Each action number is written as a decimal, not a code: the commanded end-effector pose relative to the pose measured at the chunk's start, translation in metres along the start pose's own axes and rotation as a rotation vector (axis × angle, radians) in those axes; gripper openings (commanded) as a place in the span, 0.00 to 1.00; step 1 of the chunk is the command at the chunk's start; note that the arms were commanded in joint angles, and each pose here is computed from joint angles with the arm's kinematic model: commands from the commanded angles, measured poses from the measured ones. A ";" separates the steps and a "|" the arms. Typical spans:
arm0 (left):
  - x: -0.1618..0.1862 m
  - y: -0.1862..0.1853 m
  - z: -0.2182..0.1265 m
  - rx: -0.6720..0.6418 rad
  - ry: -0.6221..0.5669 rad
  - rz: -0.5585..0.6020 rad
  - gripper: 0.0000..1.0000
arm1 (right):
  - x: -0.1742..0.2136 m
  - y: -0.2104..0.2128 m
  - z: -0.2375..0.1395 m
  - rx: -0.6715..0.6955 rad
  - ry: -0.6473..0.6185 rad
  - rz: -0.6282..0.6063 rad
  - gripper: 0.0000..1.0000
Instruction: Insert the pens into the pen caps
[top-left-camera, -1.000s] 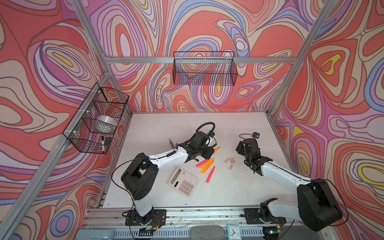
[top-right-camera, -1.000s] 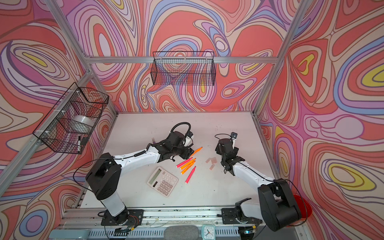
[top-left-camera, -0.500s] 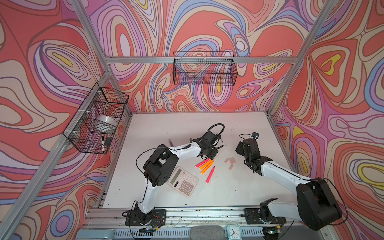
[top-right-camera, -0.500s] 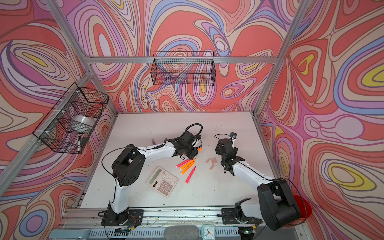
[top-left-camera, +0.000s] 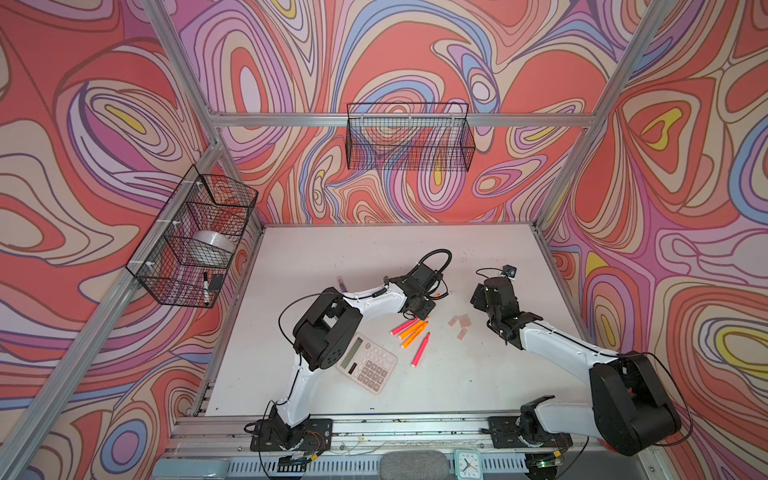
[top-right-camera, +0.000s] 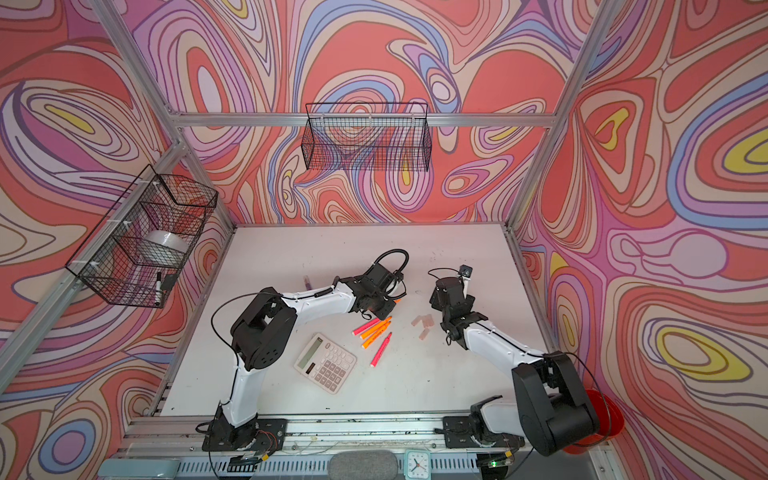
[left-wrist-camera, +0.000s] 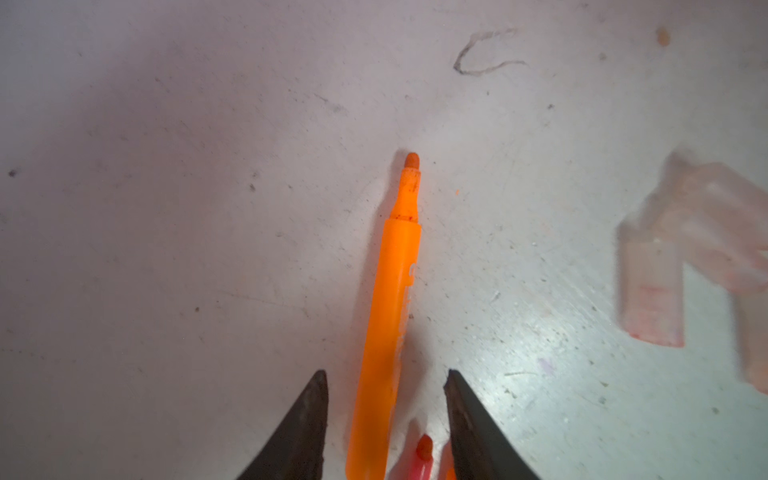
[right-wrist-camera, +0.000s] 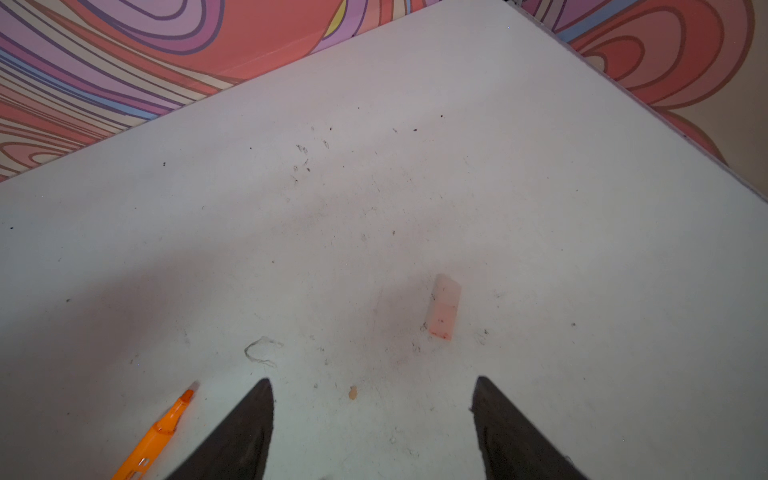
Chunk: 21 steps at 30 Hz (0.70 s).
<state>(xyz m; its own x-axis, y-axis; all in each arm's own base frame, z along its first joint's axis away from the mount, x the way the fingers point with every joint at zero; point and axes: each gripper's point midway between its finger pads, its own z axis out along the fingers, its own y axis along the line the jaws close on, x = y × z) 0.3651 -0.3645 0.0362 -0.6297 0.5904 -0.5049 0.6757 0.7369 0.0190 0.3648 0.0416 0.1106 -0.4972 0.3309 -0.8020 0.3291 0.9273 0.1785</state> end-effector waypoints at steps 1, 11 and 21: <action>0.009 0.001 0.009 -0.022 0.049 0.036 0.46 | -0.008 0.001 -0.002 -0.009 -0.020 0.012 0.77; 0.010 0.005 0.022 -0.049 0.081 0.058 0.49 | -0.007 0.002 -0.001 -0.008 -0.013 0.009 0.77; 0.021 0.008 0.028 -0.070 0.128 0.069 0.24 | -0.008 0.000 -0.002 -0.011 -0.023 0.015 0.77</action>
<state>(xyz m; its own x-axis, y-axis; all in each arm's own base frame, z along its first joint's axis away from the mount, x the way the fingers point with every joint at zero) 0.3833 -0.3704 0.0249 -0.6179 0.6209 -0.4824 0.6747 0.7337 0.0802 0.3649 0.0421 0.1112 -0.4966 0.3315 -0.8022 0.3264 0.9277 0.1813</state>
